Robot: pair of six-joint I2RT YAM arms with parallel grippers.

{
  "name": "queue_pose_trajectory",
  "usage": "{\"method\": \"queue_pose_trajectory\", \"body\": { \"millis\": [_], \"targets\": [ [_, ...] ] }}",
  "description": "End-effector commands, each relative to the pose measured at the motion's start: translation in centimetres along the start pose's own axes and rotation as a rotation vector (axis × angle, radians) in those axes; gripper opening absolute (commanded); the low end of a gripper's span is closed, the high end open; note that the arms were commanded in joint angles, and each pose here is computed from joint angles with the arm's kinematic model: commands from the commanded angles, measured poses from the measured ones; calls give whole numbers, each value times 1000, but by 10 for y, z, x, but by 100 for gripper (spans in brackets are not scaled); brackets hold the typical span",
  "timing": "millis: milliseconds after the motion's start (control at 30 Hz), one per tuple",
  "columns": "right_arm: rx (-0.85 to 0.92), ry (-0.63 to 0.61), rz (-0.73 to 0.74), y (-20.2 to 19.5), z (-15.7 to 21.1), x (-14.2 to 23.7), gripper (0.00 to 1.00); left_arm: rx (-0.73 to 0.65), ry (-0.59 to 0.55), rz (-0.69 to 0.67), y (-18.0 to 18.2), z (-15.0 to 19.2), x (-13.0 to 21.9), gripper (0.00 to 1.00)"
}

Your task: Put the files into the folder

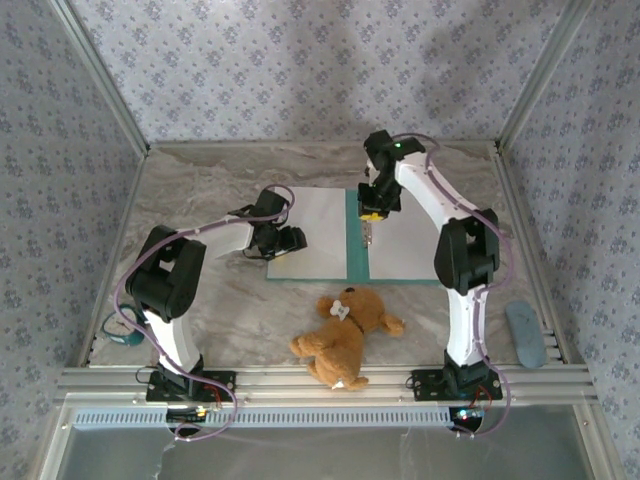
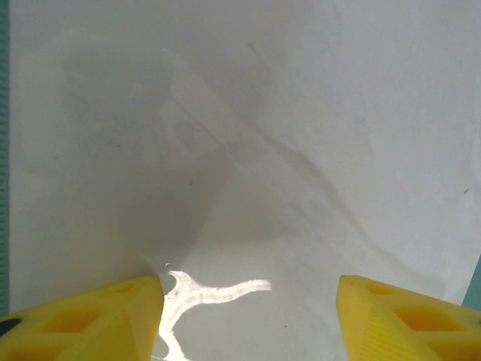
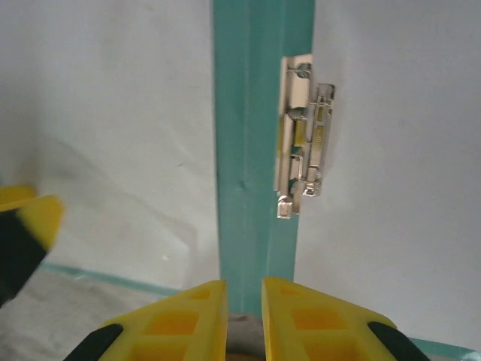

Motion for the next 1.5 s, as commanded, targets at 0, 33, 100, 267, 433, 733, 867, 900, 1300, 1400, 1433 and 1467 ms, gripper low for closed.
{"method": "queue_pose_trajectory", "body": {
  "millis": [0, 33, 100, 267, 433, 733, 867, 900, 1300, 1400, 1433, 1467],
  "targets": [
    [69, -14, -115, 14, 9, 16, 22, 7, 23, -25, -3, 4, 24, 68],
    [84, -22, -124, 15, 11, 18, 23, 2, 9, -19, -6, 1, 30, 69],
    [99, -40, -170, 20, 16, 20, 23, -1, -15, -23, -7, -2, 42, 70],
    [117, -112, -262, 28, 23, 20, 24, 5, -64, -71, 4, -1, 65, 73],
    [126, -141, -336, 37, 31, 8, 25, 36, -61, -101, 22, 13, 78, 70],
    [103, -113, -351, 44, 49, -32, 27, 107, -21, -88, 54, 43, 75, 63],
    [99, -85, -338, 46, 55, -47, 28, 149, 3, -55, 63, 52, 66, 62],
    [100, -81, -331, 46, 57, -51, 28, 158, 8, -52, 65, 54, 64, 60],
    [87, -8, -269, 39, 68, -80, 29, 195, 12, -4, 76, 57, 51, 41],
    [85, -3, -258, 38, 70, -83, 29, 205, 9, 16, 77, 57, 49, 39],
    [85, -1, -256, 38, 70, -84, 29, 208, 7, 17, 77, 56, 48, 39],
    [85, 1, -254, 37, 70, -85, 29, 209, 7, 17, 78, 56, 48, 39]
  ]
}}
Point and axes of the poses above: each hand's point on the last joint's axis, 136 mm out from that joint toward the fingers, its own x axis back along the fingers, its own y axis along the line the jaws close on, z = x × y, the point moved 4 cm from there along x, back along the fingers, and after that the axes turned 8 degrees about x, right-handed, at the moved point
